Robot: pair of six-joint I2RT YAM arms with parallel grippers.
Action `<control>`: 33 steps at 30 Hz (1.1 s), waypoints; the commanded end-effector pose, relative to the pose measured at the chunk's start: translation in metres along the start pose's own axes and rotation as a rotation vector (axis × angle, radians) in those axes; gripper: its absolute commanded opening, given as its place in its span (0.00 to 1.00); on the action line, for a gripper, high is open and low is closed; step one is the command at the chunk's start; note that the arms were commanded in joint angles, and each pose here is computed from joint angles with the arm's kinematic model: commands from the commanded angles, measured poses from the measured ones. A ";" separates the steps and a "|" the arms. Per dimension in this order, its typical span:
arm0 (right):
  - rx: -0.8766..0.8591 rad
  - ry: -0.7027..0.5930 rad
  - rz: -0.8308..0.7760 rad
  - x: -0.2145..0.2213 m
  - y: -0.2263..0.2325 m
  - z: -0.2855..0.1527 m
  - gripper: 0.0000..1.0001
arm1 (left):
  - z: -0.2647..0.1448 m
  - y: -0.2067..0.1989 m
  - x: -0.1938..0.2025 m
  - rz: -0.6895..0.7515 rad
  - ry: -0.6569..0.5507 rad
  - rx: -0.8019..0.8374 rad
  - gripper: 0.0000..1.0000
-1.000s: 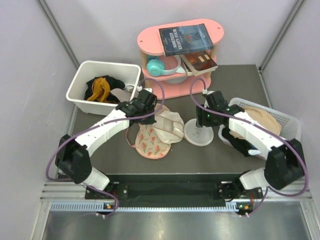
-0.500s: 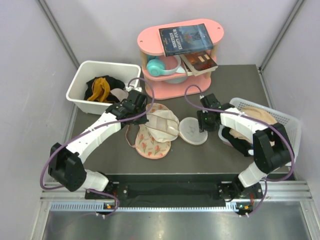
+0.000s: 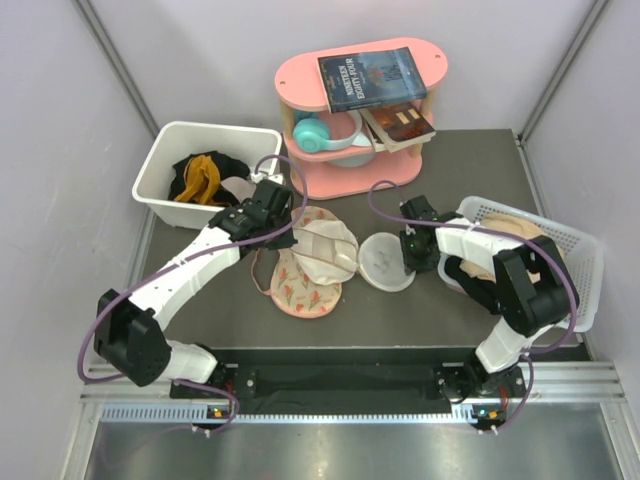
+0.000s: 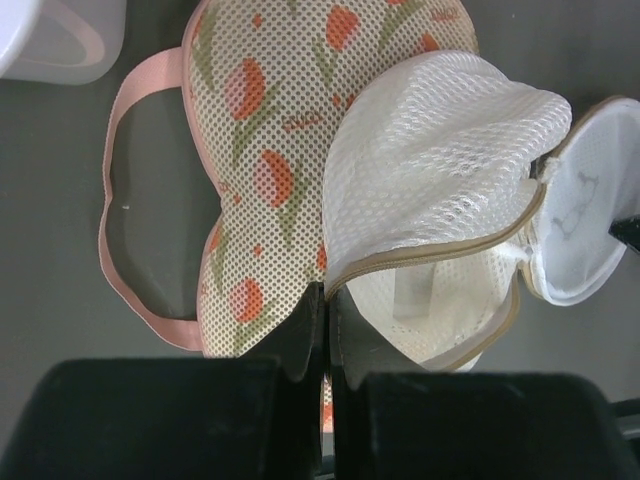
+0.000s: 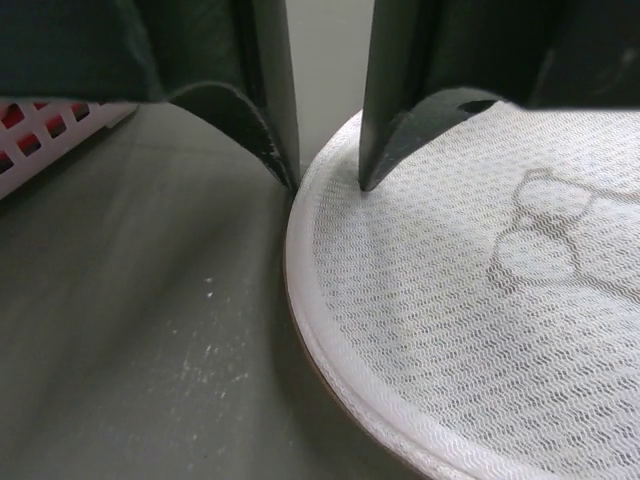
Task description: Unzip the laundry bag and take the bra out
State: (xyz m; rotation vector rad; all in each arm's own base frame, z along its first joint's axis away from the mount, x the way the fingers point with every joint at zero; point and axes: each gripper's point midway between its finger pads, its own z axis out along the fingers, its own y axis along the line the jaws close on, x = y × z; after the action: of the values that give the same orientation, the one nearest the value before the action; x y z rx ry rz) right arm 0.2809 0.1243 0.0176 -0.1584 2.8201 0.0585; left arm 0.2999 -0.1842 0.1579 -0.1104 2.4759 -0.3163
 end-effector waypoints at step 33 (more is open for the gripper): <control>0.515 -0.307 -0.108 -0.112 -0.134 -0.224 0.00 | -0.027 -0.191 -0.018 -0.010 -0.002 0.508 0.00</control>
State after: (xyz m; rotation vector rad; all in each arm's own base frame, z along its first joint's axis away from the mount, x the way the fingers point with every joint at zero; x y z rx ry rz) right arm 0.3419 0.0181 0.2297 -0.1999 2.4903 -0.4365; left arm 0.2989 -0.3258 0.2110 0.1375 2.4075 -0.7563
